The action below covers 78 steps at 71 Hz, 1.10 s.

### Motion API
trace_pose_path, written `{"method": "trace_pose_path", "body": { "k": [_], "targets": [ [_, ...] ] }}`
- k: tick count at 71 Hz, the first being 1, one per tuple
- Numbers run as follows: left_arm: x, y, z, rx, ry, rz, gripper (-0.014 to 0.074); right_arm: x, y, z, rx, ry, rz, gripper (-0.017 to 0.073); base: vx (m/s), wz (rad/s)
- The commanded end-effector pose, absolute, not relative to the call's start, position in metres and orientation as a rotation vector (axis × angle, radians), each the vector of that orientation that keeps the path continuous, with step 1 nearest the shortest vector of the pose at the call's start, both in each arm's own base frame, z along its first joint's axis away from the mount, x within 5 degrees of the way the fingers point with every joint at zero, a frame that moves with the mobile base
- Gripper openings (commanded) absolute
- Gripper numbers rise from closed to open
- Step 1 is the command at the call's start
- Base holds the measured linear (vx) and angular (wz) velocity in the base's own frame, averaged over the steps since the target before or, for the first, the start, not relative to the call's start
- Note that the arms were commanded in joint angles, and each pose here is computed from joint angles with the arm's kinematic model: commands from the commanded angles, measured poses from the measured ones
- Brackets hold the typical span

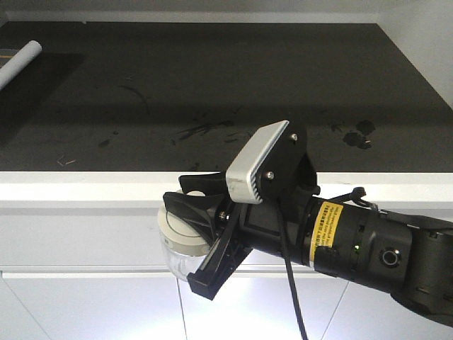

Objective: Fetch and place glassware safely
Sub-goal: 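Hold the jar in the right gripper while the base turns away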

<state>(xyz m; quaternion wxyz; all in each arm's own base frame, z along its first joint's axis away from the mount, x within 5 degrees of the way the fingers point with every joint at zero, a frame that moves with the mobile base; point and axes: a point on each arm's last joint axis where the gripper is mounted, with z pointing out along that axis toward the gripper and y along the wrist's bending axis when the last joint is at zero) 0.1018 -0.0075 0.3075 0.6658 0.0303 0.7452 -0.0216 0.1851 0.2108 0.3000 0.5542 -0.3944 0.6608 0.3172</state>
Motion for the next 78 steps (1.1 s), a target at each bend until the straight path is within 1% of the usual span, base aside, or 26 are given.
{"method": "trace_pose_path", "body": {
  "k": [1, 46, 78],
  "targets": [
    [0.1016, -0.0084, 0.3228, 0.062, 1.588, -0.068, -0.0007, 0.1793, 0.2106, 0.3253, -0.897, 1.441, 0.83, -0.0003, 0.0, 0.0],
    [0.1016, -0.0084, 0.3228, 0.062, 1.588, -0.068, -0.0007, 0.1793, 0.2106, 0.3253, -0.898, 1.442, 0.828, -0.0003, 0.0, 0.01],
    [0.1016, -0.0084, 0.3228, 0.062, 1.588, -0.068, -0.0007, 0.1795, 0.2105, 0.325, -0.899, 1.444, 0.825, -0.0003, -0.04, 0.14]
  ]
}}
